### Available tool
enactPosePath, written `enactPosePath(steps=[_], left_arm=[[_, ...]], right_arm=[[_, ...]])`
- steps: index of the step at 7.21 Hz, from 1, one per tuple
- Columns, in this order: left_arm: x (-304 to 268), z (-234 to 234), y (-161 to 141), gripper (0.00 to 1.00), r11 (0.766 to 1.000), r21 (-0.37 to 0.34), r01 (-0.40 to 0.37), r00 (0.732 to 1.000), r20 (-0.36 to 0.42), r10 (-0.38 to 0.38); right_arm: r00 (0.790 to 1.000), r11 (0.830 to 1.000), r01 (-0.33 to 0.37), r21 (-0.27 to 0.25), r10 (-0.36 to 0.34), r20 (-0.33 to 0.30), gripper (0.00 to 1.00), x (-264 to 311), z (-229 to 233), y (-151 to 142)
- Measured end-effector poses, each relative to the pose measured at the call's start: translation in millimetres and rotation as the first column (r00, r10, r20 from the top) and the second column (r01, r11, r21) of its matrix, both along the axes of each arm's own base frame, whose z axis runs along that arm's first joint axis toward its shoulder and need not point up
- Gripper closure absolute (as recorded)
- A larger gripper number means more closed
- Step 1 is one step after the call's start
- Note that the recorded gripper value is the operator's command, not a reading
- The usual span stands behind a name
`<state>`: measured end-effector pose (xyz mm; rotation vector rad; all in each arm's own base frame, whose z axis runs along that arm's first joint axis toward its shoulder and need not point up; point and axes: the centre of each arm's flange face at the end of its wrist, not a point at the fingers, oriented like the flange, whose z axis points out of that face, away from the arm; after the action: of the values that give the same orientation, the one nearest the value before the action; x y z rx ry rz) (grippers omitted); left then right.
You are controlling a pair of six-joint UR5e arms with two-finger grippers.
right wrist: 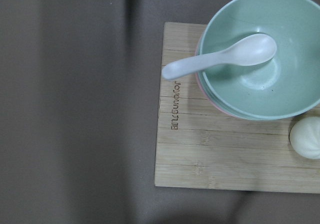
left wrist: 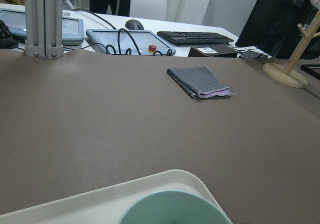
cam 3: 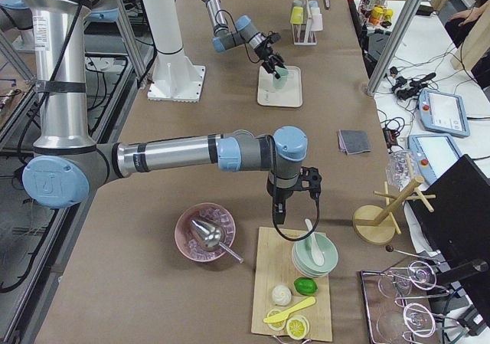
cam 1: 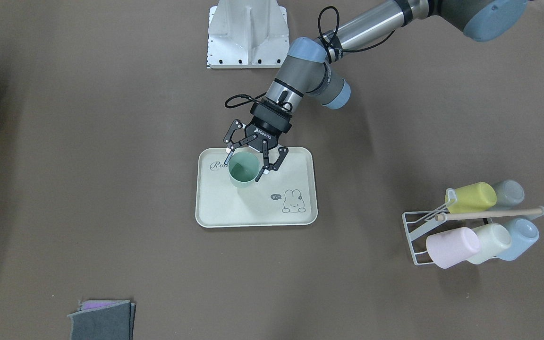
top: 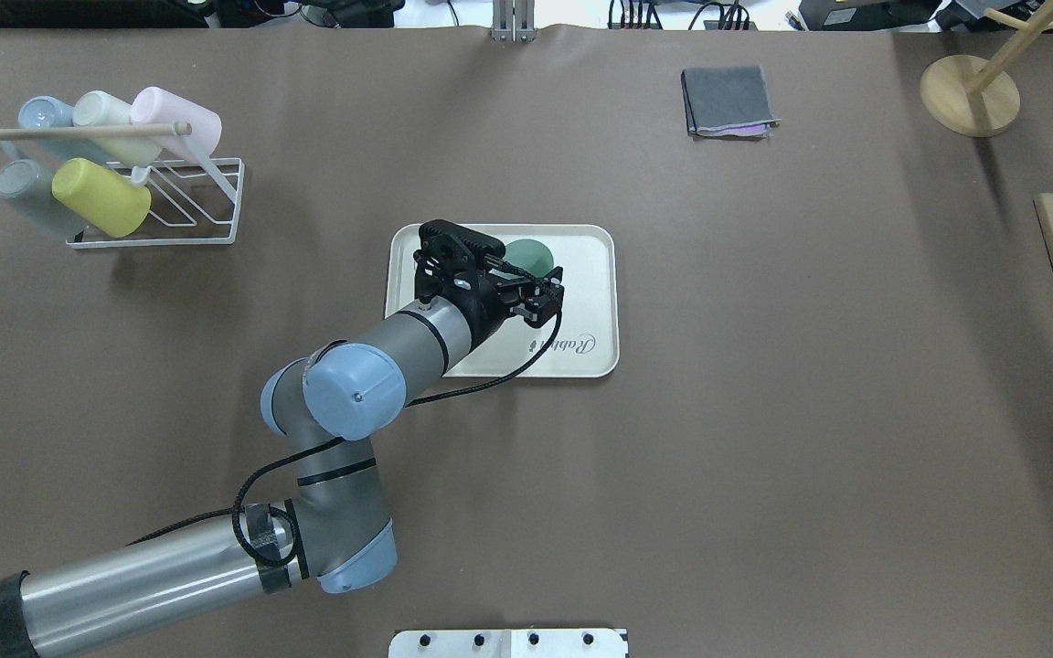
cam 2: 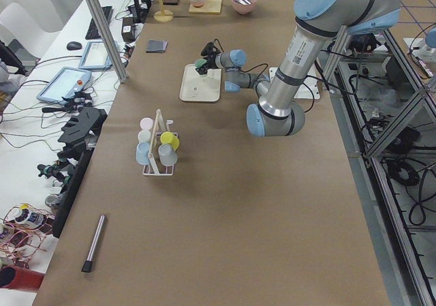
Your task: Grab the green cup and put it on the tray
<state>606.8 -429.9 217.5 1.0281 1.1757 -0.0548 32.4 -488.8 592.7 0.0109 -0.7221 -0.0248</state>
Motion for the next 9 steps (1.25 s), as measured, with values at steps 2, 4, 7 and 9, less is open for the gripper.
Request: enactPosePath(steps=[2, 4, 7, 9], left_arm=[[-1, 11, -1, 0.14, 1.000, -0.007, 0.002, 1.000, 0.018, -0.002], [-2, 23, -1, 0.10, 1.000, -0.013, 0.002, 0.999, 0.033, -0.001], [-2, 25, 0, 0.03, 1.000, -0.013, 0.002, 0.999, 0.037, -0.001], [-13, 10, 1, 0.03, 1.000, -0.007, 0.000, 1.000, 0.021, 0.000]], right_arm=[[1.000, 1.000, 0.000, 0.000, 0.000, 0.001, 0.00, 0, 0, 0], [1.000, 1.000, 0.000, 0.000, 0.000, 0.001, 0.00, 0, 0, 0], [1.000, 1.000, 0.000, 0.000, 0.000, 0.002, 0.00, 0, 0, 0], [1.000, 1.000, -0.001, -0.001, 0.001, 0.002, 0.00, 0, 0, 0]])
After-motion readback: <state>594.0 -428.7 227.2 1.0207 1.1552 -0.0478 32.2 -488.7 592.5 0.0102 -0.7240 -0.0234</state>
